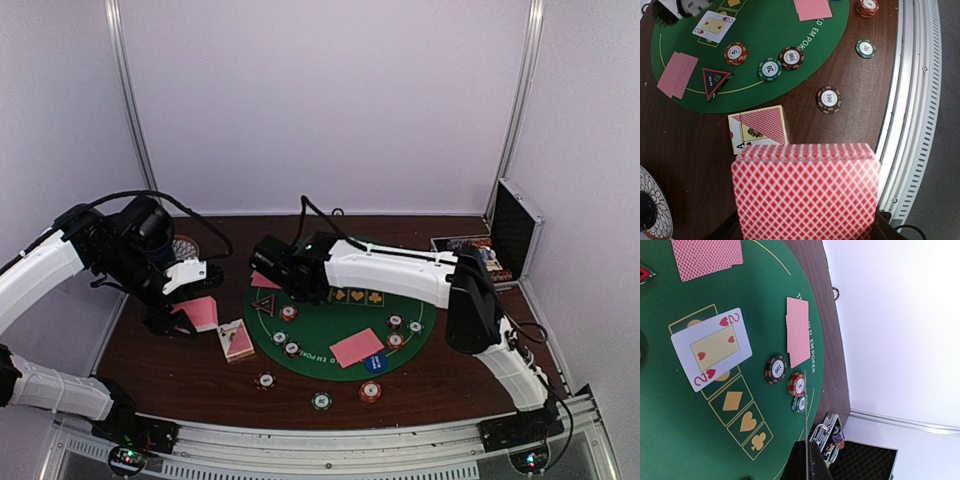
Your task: Distribute texas hold em gaming equipment
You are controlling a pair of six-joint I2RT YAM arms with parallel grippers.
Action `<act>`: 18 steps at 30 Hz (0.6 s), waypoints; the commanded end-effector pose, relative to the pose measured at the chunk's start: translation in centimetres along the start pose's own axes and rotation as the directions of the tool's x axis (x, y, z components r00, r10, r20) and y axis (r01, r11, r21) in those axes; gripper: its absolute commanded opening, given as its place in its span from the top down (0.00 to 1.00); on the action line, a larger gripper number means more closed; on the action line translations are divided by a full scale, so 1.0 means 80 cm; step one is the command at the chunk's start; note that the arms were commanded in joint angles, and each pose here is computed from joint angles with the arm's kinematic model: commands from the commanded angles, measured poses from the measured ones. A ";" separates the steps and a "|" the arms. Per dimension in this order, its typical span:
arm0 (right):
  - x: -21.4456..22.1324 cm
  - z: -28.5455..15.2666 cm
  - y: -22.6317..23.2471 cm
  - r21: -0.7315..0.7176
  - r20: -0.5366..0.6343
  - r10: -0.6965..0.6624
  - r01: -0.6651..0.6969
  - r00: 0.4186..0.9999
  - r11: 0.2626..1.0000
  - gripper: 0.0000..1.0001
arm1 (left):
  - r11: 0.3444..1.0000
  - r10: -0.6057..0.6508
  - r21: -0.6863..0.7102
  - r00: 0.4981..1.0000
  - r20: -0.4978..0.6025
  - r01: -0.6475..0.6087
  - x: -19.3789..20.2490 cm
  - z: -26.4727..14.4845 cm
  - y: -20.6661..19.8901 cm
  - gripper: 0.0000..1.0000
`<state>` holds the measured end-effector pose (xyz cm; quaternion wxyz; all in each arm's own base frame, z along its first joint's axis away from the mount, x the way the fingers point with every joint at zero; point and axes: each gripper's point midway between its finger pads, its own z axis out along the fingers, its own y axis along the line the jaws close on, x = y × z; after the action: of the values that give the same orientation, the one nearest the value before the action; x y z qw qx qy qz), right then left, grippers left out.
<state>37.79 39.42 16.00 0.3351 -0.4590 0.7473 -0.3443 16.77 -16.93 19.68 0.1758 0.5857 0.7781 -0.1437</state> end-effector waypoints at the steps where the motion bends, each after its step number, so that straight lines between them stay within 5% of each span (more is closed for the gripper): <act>1: -0.021 0.026 -0.005 0.189 -0.012 -0.112 0.113 0.994 0.975 1.00 | 1.000 0.015 -0.013 0.999 0.033 -0.014 -0.007 -0.007 0.001 1.00; 18: -0.013 0.086 0.056 -0.001 -0.005 -0.065 0.065 0.998 0.998 0.91 | 1.000 0.016 -0.011 1.000 0.027 -0.015 -0.004 -0.004 0.000 1.00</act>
<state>41.48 40.31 10.29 0.3231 -0.4880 0.7143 -0.3837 16.75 -16.91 19.71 0.1767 0.5857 0.7779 -0.1434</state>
